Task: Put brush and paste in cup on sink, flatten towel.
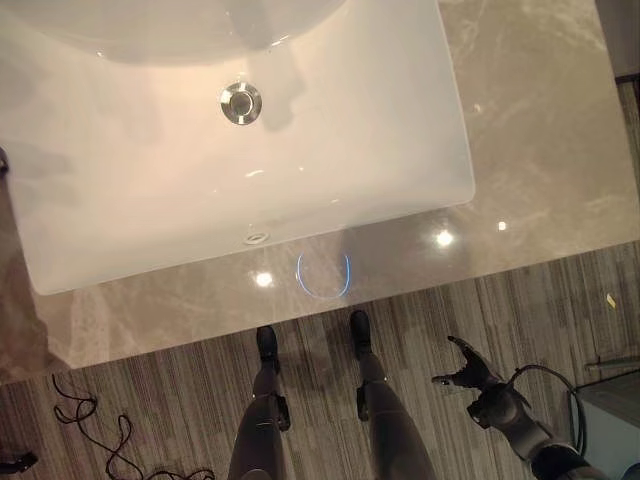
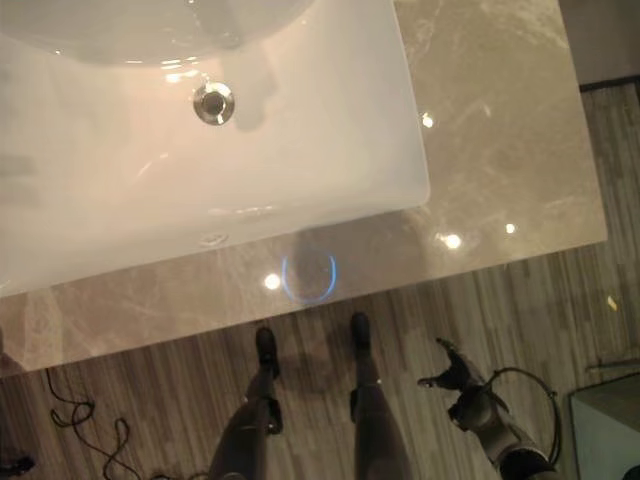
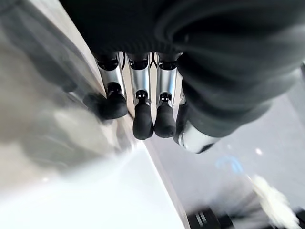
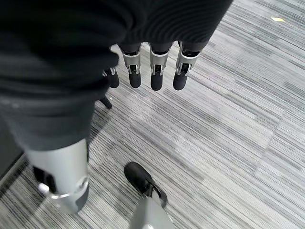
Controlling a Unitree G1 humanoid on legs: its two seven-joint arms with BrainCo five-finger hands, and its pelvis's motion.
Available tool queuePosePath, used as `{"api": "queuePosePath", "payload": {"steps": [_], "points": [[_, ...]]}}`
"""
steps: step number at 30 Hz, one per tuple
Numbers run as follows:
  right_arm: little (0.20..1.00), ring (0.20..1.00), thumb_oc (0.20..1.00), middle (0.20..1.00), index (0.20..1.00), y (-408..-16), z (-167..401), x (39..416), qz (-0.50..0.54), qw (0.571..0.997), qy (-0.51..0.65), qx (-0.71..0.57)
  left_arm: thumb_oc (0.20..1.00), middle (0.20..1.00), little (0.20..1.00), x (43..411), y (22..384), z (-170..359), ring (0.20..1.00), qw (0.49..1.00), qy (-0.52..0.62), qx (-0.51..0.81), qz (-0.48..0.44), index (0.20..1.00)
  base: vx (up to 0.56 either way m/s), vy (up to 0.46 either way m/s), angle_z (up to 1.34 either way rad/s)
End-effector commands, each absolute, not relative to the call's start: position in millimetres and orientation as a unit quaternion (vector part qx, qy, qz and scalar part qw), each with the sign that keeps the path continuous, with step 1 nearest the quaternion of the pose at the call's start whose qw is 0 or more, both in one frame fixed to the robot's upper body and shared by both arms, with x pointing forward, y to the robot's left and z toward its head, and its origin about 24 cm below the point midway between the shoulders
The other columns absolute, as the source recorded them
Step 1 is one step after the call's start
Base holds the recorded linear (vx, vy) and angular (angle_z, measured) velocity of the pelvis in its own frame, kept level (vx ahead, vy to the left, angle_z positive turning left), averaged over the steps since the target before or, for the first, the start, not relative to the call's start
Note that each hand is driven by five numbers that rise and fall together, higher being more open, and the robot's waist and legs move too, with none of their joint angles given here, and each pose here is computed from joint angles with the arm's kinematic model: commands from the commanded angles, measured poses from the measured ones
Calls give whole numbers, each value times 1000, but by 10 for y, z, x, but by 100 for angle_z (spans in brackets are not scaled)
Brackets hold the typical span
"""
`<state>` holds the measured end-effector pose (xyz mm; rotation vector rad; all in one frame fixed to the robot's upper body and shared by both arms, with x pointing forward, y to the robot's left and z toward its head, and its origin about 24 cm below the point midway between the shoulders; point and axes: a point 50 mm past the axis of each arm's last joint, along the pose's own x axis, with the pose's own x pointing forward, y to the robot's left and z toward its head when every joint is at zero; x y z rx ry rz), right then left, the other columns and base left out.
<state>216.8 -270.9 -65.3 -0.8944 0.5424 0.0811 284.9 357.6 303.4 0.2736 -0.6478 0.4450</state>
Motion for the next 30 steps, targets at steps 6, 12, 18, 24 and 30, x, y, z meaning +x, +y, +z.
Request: {"api": "queuePosePath", "payload": {"steps": [6, 12, 18, 24, 30], "points": [[1000, 1000, 1000, 1000, 1000, -2967, -822, 1826, 26, 835, 330, -439, 200, 200, 200, 2783, 3491, 2188, 200, 956, -214, 114, 165, 200, 9, -25, 5], [1000, 1000, 1000, 1000, 1000, -3027, -965, 1577, 30, 820, 380, -426, 200, 200, 200, 2510, 3431, 1777, 200, 963, -182, 120, 157, 200, 44, 24, 6], [1000, 1000, 1000, 1000, 1000, -2950, -996, 1570, 39, 828, 380, -410, 200, 200, 200, 2358, 3270, 1657, 200, 965, -190, 122, 135, 200, 28, 80, 10], [1000, 1000, 1000, 1000, 1000, -2833, -926, 1701, 45, 851, 346, -392, 200, 200, 200, 2256, 3160, 1492, 200, 969, -177, 125, 122, 200, 9, 100, 3], [1000, 1000, 1000, 1000, 1000, -2697, -834, 1871, 61, 869, 308, -382, 200, 200, 200, 2267, 2985, 1411, 200, 973, -167, 137, 85, 200, -12, 97, 2]]}}
